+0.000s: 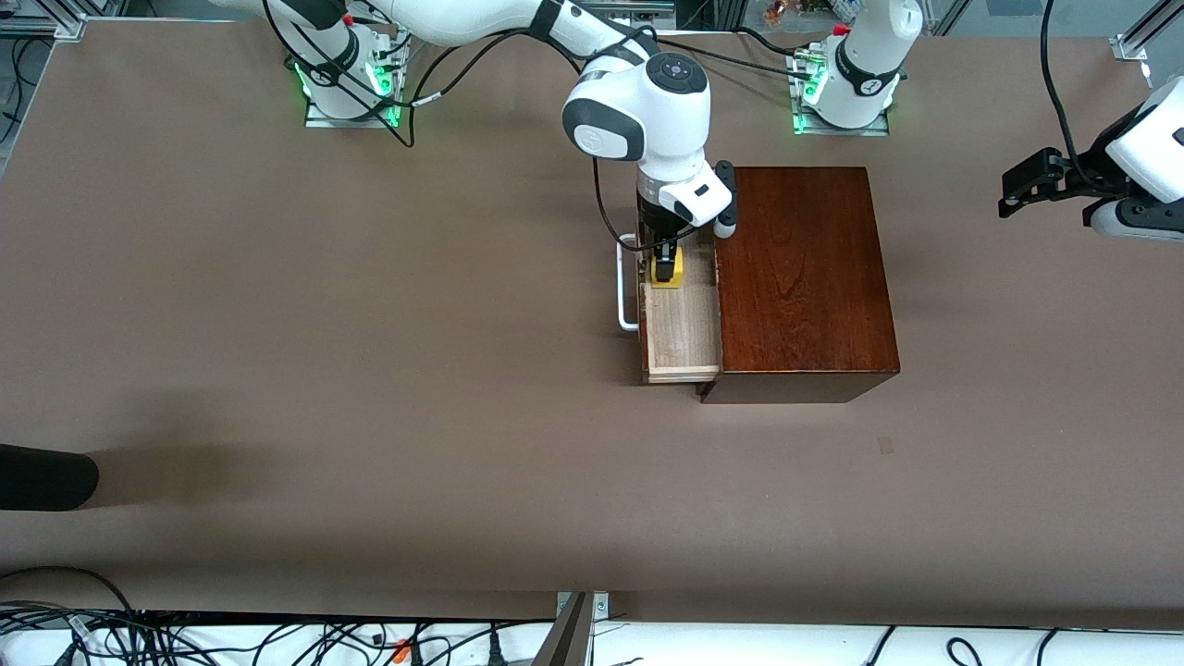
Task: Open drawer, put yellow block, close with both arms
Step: 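Withdraw the right gripper while the left gripper moves toward the drawer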
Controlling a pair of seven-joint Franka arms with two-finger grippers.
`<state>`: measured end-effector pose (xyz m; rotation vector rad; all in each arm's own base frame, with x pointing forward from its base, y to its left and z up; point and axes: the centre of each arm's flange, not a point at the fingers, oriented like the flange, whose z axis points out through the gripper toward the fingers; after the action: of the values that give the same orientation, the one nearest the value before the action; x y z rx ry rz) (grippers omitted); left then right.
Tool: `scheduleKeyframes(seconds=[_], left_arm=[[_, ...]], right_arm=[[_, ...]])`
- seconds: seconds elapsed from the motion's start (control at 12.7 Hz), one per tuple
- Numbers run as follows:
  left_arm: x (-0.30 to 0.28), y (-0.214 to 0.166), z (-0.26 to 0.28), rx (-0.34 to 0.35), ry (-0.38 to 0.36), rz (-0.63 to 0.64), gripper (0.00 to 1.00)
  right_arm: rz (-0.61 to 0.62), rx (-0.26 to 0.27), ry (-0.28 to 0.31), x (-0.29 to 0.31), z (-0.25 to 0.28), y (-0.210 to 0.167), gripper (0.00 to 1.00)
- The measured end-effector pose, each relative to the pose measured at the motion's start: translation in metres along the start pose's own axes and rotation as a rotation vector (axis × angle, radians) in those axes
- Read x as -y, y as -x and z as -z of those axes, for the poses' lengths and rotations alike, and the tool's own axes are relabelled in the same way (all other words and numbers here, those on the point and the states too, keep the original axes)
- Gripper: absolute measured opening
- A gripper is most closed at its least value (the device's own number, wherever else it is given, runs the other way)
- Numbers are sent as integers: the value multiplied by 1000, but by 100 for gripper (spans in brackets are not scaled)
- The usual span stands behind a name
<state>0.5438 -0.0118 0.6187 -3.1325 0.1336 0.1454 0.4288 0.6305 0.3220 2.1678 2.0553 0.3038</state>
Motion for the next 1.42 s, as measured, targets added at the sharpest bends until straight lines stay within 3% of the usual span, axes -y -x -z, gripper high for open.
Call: scheduleKeyframes(seconds=[0.16,0.4,0.63,0.79,1.03,1.26,1.42], left_arm=[[0,0,0,0,0,0,100],[0,0,0,0,0,0,100],[0,0,0,1,0,1,100],[0,-1,-2,3,0,1,100],[-6,-10,-17,35,2,-14,100],[-32,-24,-44,95,31,-61,100],[-84,-23,-52,132,44,-157,100]], right_arm=[[-13,21,0,-6,10,0,96],[-78,47,-26,-22,70,-5,100],[-230,23,-57,-48,152,13,100],[-359,22,-66,-100,195,63,100],[-553,47,-20,-189,243,169,100],[-737,104,-85,-238,275,276,100],[-840,144,-105,-254,285,331,100]])
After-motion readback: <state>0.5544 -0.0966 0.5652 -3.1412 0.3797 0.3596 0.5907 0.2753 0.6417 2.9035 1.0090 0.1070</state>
